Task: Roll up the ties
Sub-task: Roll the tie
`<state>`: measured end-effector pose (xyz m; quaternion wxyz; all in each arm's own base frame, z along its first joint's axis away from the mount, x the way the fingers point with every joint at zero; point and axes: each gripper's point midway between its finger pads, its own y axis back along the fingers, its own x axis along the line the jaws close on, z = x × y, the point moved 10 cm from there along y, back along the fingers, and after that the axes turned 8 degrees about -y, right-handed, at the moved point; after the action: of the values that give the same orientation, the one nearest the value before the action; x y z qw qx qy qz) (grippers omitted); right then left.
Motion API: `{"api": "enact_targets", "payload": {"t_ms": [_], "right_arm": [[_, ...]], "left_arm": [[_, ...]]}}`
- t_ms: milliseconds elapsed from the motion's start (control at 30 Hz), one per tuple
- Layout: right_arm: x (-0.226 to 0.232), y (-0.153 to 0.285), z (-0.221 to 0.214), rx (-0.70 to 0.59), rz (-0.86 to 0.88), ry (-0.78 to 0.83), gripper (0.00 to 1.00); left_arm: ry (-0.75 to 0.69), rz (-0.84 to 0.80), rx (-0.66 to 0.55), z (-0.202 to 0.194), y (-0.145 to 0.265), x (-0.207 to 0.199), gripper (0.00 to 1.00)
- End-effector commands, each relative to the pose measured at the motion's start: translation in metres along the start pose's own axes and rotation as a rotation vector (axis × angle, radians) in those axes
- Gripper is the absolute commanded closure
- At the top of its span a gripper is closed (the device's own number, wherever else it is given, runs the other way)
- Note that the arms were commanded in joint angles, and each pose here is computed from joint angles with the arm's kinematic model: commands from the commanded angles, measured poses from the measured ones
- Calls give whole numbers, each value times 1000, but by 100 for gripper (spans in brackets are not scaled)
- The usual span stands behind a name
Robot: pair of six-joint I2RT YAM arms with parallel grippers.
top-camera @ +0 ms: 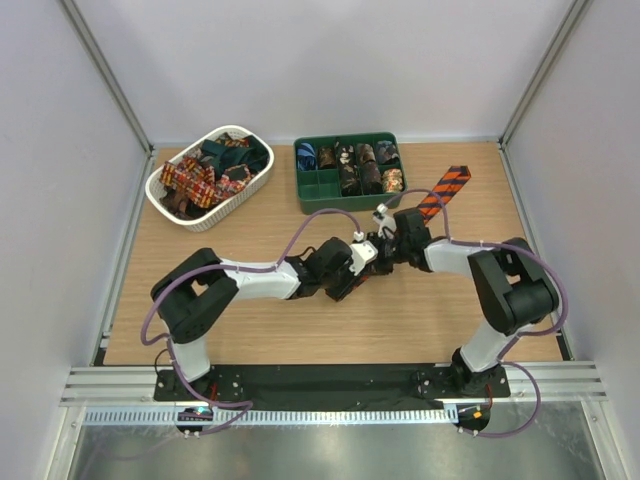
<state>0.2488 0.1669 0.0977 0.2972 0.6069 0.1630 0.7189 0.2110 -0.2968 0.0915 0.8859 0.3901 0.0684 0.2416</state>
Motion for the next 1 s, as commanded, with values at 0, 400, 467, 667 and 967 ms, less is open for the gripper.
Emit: {"api": "enact_targets", "payload": {"t_ms": [0,400,467,667,967], "right_arm": [[7,35,25,-205,-43,-15,78],[3,86,4,-428,-250,2,76],[7,91,0,-443,-235,15,76],[30,96,-27,-507,-125,186,73],[77,65,-91,-477,-119,587,74]], "left_arm": [[24,17,107,-26,-2,1,69],[45,96,162,-22,-14,32,71],[42,101,166,-18,-16,35,71],[56,115,177,-14,-18,49,71],[60,105,178,-15,-17,50,71]]}}
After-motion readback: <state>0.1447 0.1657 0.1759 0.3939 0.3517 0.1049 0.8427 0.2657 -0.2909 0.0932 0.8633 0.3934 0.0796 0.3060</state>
